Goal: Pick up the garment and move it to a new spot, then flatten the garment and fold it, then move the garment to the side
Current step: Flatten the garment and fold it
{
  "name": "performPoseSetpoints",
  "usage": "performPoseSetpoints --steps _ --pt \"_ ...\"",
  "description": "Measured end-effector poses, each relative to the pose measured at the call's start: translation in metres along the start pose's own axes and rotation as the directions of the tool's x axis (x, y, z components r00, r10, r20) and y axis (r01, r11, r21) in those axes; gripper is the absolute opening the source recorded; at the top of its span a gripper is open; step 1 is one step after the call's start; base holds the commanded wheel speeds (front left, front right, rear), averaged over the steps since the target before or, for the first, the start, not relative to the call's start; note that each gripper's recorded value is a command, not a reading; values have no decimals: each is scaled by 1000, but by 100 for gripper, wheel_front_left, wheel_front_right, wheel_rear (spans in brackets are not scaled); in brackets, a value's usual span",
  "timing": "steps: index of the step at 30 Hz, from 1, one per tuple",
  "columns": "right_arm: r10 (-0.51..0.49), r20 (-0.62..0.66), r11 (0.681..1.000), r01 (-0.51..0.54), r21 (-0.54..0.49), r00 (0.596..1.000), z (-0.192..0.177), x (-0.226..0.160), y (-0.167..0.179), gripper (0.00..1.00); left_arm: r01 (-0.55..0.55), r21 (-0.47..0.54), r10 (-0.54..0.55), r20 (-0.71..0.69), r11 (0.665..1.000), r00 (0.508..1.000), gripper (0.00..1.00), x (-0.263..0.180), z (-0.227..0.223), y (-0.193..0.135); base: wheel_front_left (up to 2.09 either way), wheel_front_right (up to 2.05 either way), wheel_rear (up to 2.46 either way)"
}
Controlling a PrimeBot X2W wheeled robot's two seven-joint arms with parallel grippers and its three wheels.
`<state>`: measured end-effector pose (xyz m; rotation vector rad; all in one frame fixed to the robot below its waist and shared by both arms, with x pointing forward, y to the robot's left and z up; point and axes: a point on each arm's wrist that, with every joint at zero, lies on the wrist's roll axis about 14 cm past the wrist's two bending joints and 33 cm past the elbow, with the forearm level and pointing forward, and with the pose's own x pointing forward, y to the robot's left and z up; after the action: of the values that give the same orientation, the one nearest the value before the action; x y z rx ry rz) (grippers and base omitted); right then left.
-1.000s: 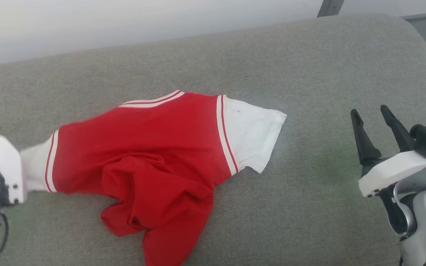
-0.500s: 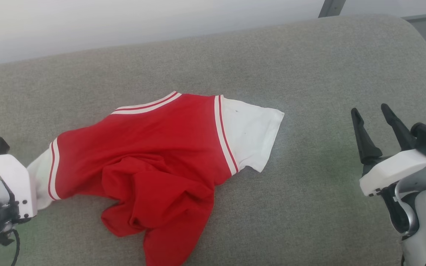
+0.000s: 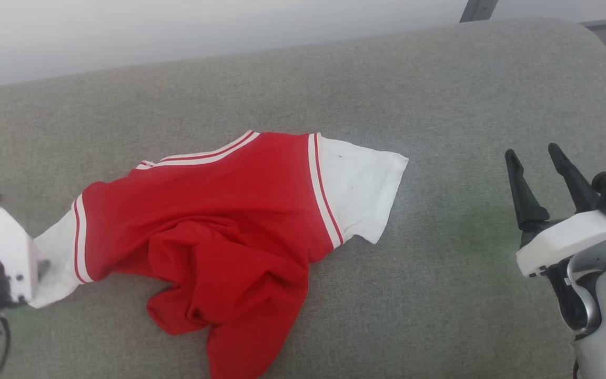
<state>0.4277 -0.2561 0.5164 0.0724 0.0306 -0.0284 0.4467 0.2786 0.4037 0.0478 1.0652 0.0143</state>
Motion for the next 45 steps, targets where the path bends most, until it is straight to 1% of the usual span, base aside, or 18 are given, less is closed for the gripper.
performPoseSetpoints --steps 5,7,9,13,16,19,21,26,29,30,31,33,39,42,43,45 --pt "-3 2 1000 3 -1 1000 1 0 -1 100 -35 54 28 113 998 993 100 -18 41 8 0 0 0" --pt "-5 -1 1000 5 -2 1000 -1 -1 -2 100 -48 86 37 133 995 990 100 -21 50 8 0 0 0" --pt "-5 -6 1000 5 -3 1000 -2 -1 -2 100 -49 91 37 134 995 990 100 -19 53 7 0 0 0" --pt "-8 -17 1000 8 -7 1000 -5 -2 -4 100 -31 99 23 87 995 996 100 -8 46 0 0 0 0" --pt "-13 -25 1000 13 -13 1000 -8 -2 -7 100 -19 125 14 37 992 999 100 1 36 -7 0 0 0" --pt "-16 -31 1000 15 -21 999 -9 -1 -9 100 -25 132 24 8 991 1000 100 8 31 -7 0 0 0" --pt "-14 -42 1000 13 -23 999 -12 0 -9 100 -37 155 41 -19 987 999 100 15 24 -6 0 0 0" --pt "-3 -54 1000 2 -30 999 -14 5 -6 100 -64 131 73 -64 989 995 100 28 14 2 0 0 0" --pt "1 -62 1000 -3 -31 998 -17 7 -5 100 -66 110 73 -61 992 996 100 33 15 3 0 0 0" --pt "10 -74 999 -13 -32 997 -19 10 -3 100 -59 59 63 -72 997 995 98 38 13 3 0 0 0" --pt "15 -77 999 -18 -30 997 -19 11 -2 100 -54 23 56 -91 998 994 0 41 10 3 0 0 0" --pt "26 -91 999 -28 -25 996 -22 14 1 100 -37 0 37 -68 999 997 0 44 15 -1 0 0 0" --pt "91 -139 996 -92 1 986 -31 30 17 100 -12 10 12 -27 1000 1000 0 49 23 -7 0 0 0" --pt "140 -185 990 -140 14 973 -39 42 31 100 -15 18 15 -7 1000 1000 0 51 27 -6 0 0 0" --pt "140 -185 990 -140 14 973 -39 42 31 100 -15 18 15 -7 1000 1000 0 51 27 -6 0 0 0" --pt "178 -224 984 -177 24 958 -45 50 43 100 -10 17 10 2 1000 1000 0 51 30 -7 0 0 0"
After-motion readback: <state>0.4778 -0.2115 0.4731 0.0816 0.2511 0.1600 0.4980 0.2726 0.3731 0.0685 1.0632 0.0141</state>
